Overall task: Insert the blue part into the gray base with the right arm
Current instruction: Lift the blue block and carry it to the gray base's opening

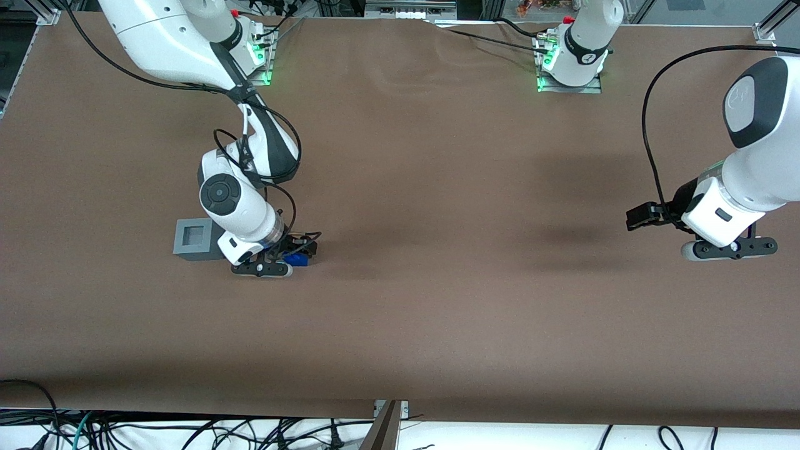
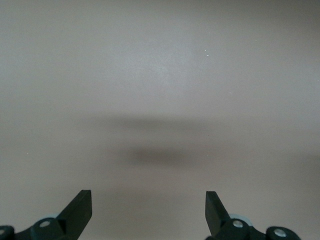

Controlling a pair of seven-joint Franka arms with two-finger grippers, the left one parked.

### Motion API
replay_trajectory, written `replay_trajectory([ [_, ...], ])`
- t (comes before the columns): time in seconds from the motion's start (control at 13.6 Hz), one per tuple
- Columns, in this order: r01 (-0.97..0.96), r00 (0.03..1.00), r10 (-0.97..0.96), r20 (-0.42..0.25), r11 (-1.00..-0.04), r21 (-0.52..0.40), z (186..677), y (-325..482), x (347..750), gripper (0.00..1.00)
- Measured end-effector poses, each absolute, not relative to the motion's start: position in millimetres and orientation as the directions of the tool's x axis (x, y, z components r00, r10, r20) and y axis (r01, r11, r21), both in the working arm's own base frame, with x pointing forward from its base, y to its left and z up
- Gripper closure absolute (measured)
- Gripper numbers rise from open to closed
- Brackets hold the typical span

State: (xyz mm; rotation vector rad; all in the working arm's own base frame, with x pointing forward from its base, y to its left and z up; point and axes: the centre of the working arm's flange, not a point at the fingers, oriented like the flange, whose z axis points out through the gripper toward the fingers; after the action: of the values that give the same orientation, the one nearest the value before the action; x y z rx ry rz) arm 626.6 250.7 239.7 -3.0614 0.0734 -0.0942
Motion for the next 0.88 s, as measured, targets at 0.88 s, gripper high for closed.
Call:
replay_trajectory([
  [0.88, 0.105, 0.991, 0.105, -0.083, -0.994, -0.007, 359.2, 179.8, 646.8, 0.49],
])
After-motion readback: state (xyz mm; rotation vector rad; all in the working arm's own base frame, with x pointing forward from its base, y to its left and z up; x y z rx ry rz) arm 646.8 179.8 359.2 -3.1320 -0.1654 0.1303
